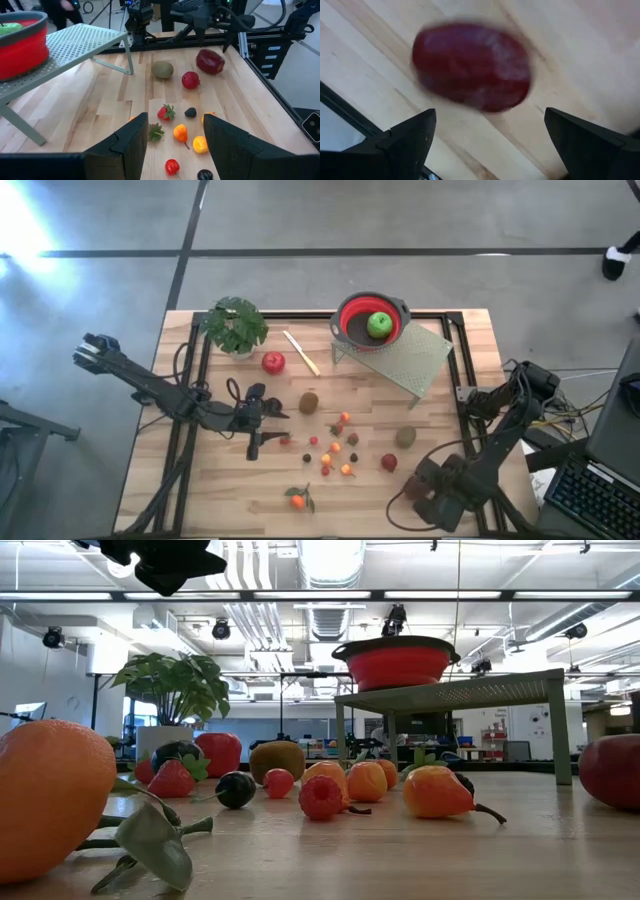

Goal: Pick & Place Fruit
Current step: Put the dark red apple into the red gray colander on the shelf

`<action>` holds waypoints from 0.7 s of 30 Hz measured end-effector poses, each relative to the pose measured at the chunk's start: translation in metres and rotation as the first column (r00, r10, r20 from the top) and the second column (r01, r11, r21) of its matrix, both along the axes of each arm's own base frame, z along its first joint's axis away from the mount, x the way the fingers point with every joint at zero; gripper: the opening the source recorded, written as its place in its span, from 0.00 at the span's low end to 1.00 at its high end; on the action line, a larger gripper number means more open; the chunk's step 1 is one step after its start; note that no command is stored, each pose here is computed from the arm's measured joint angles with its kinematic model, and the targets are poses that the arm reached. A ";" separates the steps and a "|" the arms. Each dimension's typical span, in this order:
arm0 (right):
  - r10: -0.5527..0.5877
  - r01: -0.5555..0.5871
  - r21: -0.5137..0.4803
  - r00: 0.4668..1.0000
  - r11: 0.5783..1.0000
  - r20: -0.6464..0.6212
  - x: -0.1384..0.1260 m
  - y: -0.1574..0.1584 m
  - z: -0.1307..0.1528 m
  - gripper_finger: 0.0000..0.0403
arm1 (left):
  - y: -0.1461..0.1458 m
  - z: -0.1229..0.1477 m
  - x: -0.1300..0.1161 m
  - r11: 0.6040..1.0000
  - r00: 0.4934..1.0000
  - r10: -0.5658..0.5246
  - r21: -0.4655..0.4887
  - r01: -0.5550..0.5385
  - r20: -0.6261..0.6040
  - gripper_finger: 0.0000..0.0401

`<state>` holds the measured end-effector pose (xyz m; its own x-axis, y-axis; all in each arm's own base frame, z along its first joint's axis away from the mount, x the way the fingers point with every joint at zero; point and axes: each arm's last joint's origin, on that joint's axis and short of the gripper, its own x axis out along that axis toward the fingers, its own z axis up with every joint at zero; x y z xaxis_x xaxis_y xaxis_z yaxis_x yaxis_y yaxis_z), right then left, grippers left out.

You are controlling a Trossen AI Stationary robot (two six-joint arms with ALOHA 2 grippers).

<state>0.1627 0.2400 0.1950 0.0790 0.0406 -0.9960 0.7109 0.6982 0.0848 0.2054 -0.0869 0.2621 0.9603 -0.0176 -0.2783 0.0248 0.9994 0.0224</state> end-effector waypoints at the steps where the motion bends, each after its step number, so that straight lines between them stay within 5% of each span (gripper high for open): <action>1: 0.000 0.000 0.005 1.000 1.000 0.003 0.000 0.000 -0.003 0.91 | 0.000 0.000 0.000 1.000 1.000 0.000 0.000 0.000 -0.001 0.49; 10: 0.017 -0.018 0.038 1.000 0.999 0.017 -0.002 -0.002 -0.017 0.91 | 0.000 -0.001 0.000 1.000 1.000 0.000 0.005 0.000 -0.010 0.49; 21: 0.094 -0.093 -0.042 0.995 0.995 0.039 0.005 0.001 0.011 0.91 | 0.000 -0.001 0.000 1.000 1.000 0.000 0.006 0.000 -0.012 0.49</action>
